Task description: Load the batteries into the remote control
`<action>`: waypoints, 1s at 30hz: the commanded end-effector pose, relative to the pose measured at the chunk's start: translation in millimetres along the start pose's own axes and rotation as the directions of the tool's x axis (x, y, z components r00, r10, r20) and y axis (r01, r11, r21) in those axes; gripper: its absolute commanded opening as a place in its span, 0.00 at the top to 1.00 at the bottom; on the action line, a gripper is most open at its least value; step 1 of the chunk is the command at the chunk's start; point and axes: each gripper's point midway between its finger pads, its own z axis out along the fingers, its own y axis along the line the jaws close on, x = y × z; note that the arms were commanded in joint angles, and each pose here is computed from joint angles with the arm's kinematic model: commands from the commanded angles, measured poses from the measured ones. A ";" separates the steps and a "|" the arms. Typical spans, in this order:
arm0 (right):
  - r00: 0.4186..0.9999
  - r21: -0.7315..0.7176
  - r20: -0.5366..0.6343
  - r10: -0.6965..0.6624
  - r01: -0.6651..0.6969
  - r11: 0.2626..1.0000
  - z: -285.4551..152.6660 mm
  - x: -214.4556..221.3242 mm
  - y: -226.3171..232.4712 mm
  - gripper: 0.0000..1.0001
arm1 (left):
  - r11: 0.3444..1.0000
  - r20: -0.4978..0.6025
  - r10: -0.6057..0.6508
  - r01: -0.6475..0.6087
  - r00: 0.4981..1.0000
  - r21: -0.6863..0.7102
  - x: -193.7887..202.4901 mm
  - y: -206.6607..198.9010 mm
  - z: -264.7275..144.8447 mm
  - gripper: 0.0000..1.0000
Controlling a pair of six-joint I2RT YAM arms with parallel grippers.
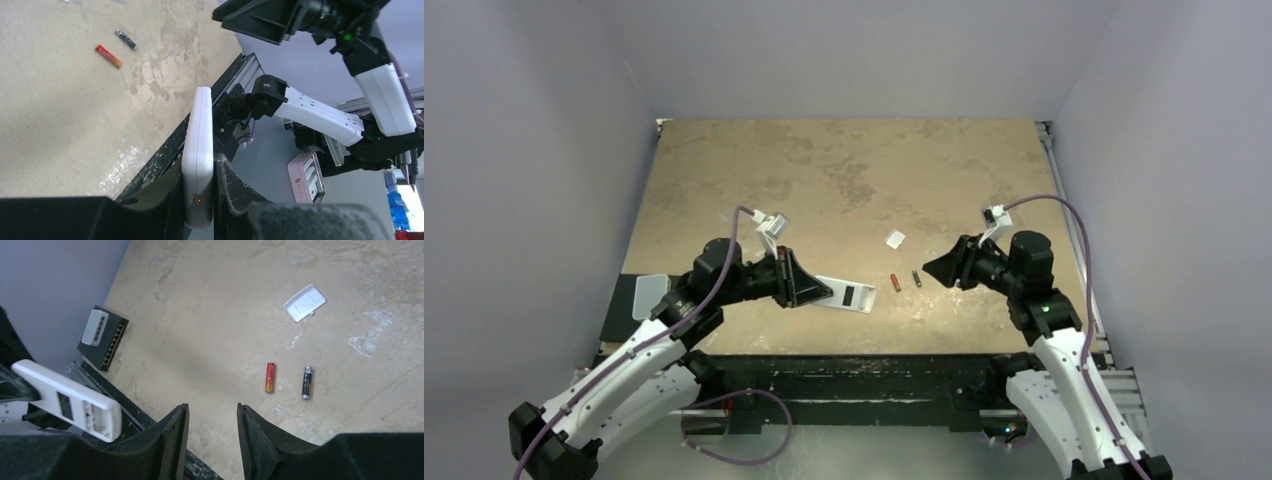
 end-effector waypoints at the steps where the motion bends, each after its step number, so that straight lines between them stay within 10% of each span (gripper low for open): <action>1: 0.999 -0.016 -0.007 -0.048 0.048 0.999 -17.9 -6.1 17.0 0.52 | 1.000 -0.016 0.011 -0.010 1.000 0.024 1.7 5.1 10.7 1.00; 30: 0.986 0.178 -0.099 -0.135 0.151 0.972 38.6 28.0 8.0 0.49 | 0.963 -0.175 -0.208 0.171 0.962 -0.207 67.9 128.7 77.3 1.00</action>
